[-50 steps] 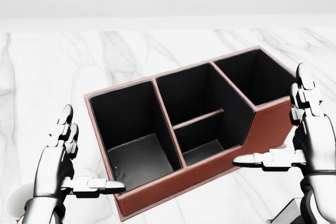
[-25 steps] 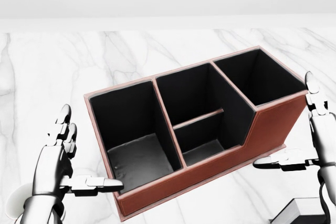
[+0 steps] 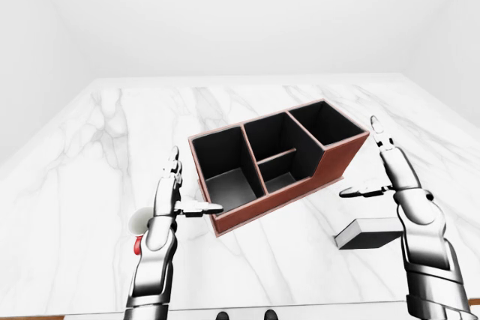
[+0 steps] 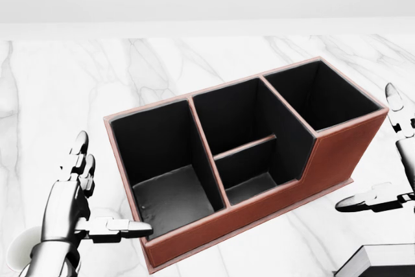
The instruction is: Pick up the book and place it in the back compartment of the caddy.
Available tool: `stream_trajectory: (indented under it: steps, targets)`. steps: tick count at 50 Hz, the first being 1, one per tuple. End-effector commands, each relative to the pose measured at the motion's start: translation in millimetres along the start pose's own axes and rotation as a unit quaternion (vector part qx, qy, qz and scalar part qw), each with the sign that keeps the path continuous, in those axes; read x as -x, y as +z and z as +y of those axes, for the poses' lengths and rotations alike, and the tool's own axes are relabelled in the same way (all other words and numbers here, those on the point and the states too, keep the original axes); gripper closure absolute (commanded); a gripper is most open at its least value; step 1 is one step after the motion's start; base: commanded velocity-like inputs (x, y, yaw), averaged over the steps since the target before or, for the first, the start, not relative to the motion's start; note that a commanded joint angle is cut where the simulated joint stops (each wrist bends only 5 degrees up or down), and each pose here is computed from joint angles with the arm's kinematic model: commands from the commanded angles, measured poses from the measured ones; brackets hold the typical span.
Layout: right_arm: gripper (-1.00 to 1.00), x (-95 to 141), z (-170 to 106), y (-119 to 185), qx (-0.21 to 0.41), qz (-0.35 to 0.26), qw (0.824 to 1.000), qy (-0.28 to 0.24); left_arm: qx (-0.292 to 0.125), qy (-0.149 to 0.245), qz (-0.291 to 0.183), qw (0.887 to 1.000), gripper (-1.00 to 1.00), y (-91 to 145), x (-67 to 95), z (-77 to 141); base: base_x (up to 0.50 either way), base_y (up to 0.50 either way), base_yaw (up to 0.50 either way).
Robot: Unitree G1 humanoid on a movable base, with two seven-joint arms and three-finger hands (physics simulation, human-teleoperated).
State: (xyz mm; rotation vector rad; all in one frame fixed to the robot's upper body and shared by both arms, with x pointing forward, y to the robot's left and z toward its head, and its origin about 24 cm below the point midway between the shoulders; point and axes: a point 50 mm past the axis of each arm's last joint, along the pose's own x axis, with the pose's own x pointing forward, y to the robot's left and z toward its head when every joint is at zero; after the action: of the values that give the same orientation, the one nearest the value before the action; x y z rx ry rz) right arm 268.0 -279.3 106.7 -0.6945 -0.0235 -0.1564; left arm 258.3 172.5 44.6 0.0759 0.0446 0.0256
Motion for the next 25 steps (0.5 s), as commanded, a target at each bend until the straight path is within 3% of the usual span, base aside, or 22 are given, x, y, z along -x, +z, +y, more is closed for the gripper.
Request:
stream_trajectory:
  steps: [1, 25]
  targets:
    - [-1.0, 7.0, -10.2, 13.3, 0.05, -0.03, 0.997, 0.042, -0.002, 0.0, 0.006, 1.0, -1.0, -3.4, -0.9, -0.6, 0.0, 0.0, 0.0]
    - [-1.0, 4.5, -16.5, 9.9, 0.12, -0.028, 0.989, 0.082, -0.004, -0.002, 0.008, 1.0, -1.0, -7.0, -1.9, -2.2, 0.0, 0.0, 0.0]
